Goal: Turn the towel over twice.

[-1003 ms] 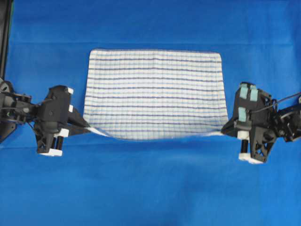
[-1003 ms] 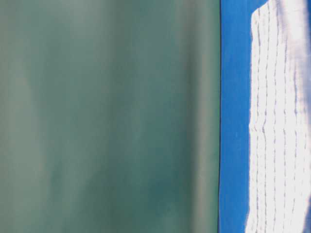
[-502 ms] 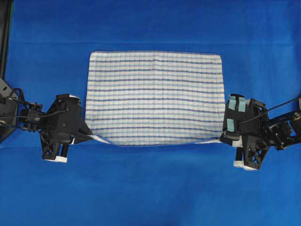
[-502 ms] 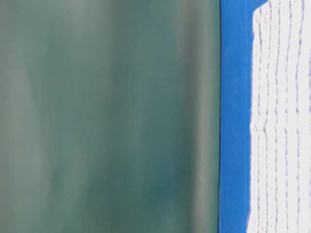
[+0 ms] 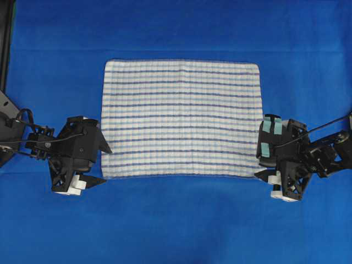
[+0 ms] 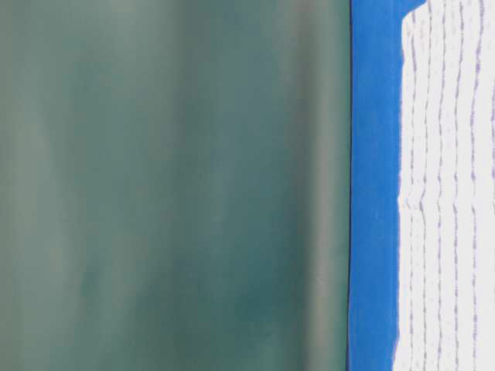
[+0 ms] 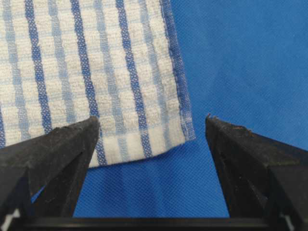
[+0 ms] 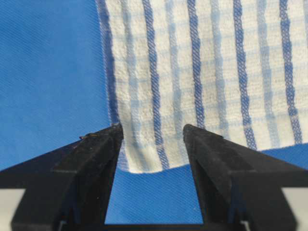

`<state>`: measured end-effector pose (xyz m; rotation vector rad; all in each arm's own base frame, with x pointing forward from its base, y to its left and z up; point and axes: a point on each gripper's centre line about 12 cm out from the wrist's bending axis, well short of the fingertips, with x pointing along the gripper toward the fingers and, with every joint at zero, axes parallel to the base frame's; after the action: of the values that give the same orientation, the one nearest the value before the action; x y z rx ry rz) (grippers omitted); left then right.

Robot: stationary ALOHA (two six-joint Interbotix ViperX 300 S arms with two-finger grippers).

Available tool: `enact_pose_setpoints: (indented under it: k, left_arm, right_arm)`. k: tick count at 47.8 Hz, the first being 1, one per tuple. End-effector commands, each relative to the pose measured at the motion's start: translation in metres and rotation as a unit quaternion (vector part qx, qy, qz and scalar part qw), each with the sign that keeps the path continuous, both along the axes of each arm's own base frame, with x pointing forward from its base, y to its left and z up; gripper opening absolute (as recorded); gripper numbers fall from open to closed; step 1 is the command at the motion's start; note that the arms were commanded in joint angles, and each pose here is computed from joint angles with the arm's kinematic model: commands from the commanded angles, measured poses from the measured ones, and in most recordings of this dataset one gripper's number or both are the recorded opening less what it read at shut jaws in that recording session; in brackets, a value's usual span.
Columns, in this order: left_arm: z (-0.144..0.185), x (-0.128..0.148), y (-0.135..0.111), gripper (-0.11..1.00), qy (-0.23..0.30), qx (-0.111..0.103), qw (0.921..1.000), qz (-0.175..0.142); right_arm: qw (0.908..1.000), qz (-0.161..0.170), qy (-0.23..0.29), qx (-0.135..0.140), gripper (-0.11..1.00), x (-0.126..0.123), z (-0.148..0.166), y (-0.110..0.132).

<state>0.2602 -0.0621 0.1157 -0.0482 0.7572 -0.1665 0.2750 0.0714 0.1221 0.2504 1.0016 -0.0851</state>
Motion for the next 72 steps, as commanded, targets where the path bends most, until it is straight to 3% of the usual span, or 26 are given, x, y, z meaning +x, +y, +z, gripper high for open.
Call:
enact_pose_setpoints:
  k: [1,8,19,33,47,51,58,72]
  left_arm:
    - [0.016,0.008,-0.002,0.83,-0.028,-0.007,0.9996,-0.001]
    - [0.040,0.009,-0.002,0.83,-0.052,-0.009,0.9986,-0.003]
    - [0.074,0.004,0.014,0.81,-0.093,-0.016,0.9953,0.022]
    - [0.123,-0.015,0.039,0.81,-0.185,-0.023,0.9805,0.063]
    - [0.161,-0.051,0.057,0.81,-0.262,0.020,0.9622,0.070]
    - [0.166,-0.060,0.061,0.81,-0.266,0.031,0.9605,0.074]
    - [0.165,-0.079,0.066,0.81,-0.273,0.042,0.9573,0.085]
    - [0.141,-0.109,0.067,0.81,-0.296,0.041,0.9500,0.092]
  right_arm:
    - [0.9994,0.007,-0.034,0.006,0.59,0.007,0.019,0.003]
    - [0.9974,0.020,-0.069,-0.004,0.59,0.007,0.041,0.001]
    - [0.9909,0.025,-0.119,-0.058,0.59,0.000,0.082,-0.015]
    - [0.9754,0.015,-0.193,-0.105,0.59,-0.023,0.131,-0.036]
    - [0.9532,-0.004,-0.260,-0.154,0.59,-0.055,0.169,-0.057]
    - [0.9480,-0.016,-0.269,-0.169,0.59,-0.064,0.175,-0.064]
    - [0.9419,-0.028,-0.286,-0.174,0.58,-0.083,0.176,-0.073]
    - [0.9371,-0.015,-0.313,-0.153,0.58,-0.113,0.146,-0.076]
